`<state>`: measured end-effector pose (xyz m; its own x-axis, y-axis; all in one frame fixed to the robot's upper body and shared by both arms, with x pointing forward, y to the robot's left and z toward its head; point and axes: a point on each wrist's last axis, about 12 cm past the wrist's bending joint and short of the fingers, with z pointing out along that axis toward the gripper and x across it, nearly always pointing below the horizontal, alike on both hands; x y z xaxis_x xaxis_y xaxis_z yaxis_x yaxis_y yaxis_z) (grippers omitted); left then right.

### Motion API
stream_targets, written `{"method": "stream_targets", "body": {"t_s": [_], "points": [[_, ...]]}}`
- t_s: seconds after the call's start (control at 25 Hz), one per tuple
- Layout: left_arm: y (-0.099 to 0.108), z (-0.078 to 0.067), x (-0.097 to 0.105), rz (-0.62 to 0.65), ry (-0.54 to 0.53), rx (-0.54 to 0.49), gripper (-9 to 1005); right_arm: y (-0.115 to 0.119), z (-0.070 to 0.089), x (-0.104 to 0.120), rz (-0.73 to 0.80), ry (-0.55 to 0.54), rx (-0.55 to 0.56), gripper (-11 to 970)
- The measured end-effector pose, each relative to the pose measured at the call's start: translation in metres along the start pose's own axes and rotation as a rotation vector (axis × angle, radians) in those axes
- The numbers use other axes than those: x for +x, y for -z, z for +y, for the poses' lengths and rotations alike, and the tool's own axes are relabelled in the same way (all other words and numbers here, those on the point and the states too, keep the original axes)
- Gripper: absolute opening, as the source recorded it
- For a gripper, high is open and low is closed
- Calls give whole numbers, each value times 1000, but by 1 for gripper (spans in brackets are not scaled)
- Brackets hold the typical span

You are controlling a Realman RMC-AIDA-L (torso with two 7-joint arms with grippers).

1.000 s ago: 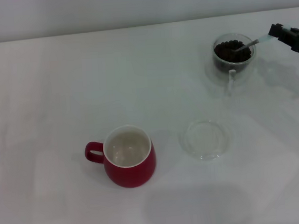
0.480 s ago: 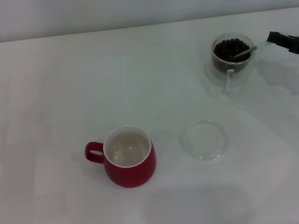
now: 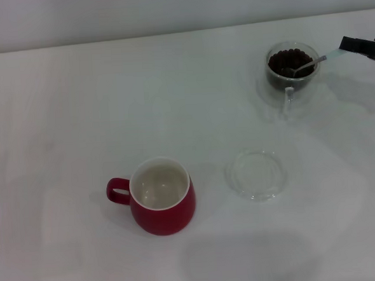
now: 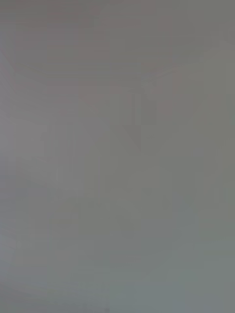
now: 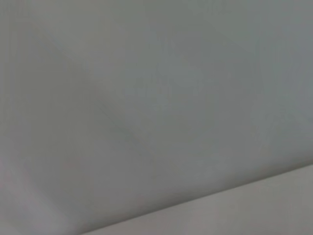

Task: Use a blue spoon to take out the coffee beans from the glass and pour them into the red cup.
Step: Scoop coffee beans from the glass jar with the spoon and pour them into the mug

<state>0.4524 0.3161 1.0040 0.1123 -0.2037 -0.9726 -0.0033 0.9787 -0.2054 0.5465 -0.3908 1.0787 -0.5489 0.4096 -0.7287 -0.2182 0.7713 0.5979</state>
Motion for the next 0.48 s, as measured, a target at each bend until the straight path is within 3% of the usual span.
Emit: {"method": "stream_targets", "body": {"t_s": [0.48], "points": [[-3, 1, -2, -9, -8, 3, 785, 1, -2, -7, 28, -67, 6, 153]]}}
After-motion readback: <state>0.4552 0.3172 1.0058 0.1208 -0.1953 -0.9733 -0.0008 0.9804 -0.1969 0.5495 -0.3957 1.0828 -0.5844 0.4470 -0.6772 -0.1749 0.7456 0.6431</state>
